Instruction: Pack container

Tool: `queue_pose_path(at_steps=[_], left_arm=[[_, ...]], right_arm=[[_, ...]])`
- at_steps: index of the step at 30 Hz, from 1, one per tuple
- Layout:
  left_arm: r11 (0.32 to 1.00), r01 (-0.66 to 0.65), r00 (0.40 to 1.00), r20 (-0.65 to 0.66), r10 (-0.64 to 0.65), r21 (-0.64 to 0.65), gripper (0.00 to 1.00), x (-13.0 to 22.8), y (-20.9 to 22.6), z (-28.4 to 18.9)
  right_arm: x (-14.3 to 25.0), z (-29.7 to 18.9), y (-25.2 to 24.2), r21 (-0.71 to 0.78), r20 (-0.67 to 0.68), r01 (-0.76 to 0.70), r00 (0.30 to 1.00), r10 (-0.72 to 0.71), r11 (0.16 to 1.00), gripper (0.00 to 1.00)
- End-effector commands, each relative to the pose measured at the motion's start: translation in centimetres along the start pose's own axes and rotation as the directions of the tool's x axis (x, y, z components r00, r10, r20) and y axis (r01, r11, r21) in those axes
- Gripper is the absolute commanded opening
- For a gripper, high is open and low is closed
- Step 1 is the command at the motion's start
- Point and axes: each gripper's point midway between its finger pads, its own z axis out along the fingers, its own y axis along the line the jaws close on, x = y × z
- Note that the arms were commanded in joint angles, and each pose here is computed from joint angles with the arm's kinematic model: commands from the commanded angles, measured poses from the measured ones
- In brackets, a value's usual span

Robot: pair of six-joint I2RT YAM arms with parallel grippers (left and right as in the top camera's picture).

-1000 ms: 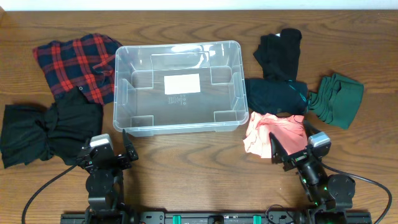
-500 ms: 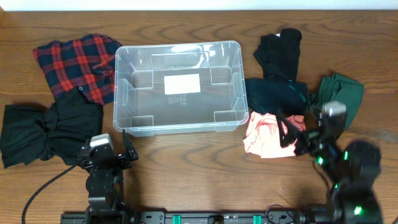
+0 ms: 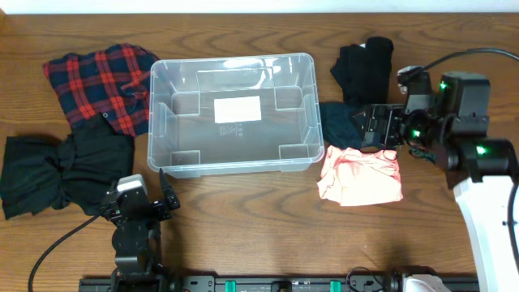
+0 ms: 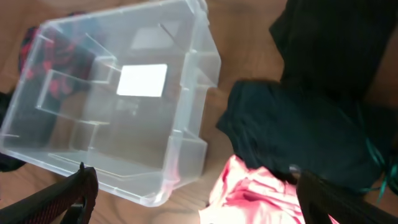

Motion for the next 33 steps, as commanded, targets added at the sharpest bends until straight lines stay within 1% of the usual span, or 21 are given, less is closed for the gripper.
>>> queue_pose_path(at_steps=[1,3,8,15,19,25,33], left_arm=[[0.999,-0.024,0.999,-0.028,0.023,-0.021,0.98,1.2,0.4,0.3],[0.999,-0.024,0.999,-0.028,0.023,-0.021,0.98,1.2,0.4,0.3],[0.999,-0.024,0.999,-0.028,0.023,-0.021,0.98,1.2,0.4,0.3],[0.999,-0.024,0.999,-0.028,0.023,-0.021,0.98,1.2,0.4,0.3],[0.999,-0.024,0.999,-0.028,0.023,-0.021,0.98,1.2,0.4,0.3],[0.999,-0.024,0.999,-0.028,0.023,-0.021,0.98,1.2,0.4,0.3],[0.999,-0.024,0.999,-0.027,0.023,-0.021,0.98,1.2,0.4,0.3]], right_arm=[[-0.6,0.1,-1.1,0.067,0.006,-0.057,0.998,0.057,0.996,0.99],[-0.6,0.1,-1.5,0.077,0.008,-0.085,0.996,0.085,0.993,0.99],[-0.5,0.0,-2.2,0.102,0.008,-0.094,0.996,0.093,0.99,0.99],[-0.6,0.5,-0.8,0.087,0.006,-0.044,0.999,0.044,0.995,0.99],[-1.0,0.3,-2.2,0.156,0.031,-0.05,0.998,0.046,0.986,0.99],[-1.5,-0.3,-3.8,0.183,0.057,-0.088,0.995,0.079,0.979,0.99],[-1.7,-0.4,-3.9,0.184,0.065,-0.089,0.995,0.079,0.979,0.99]])
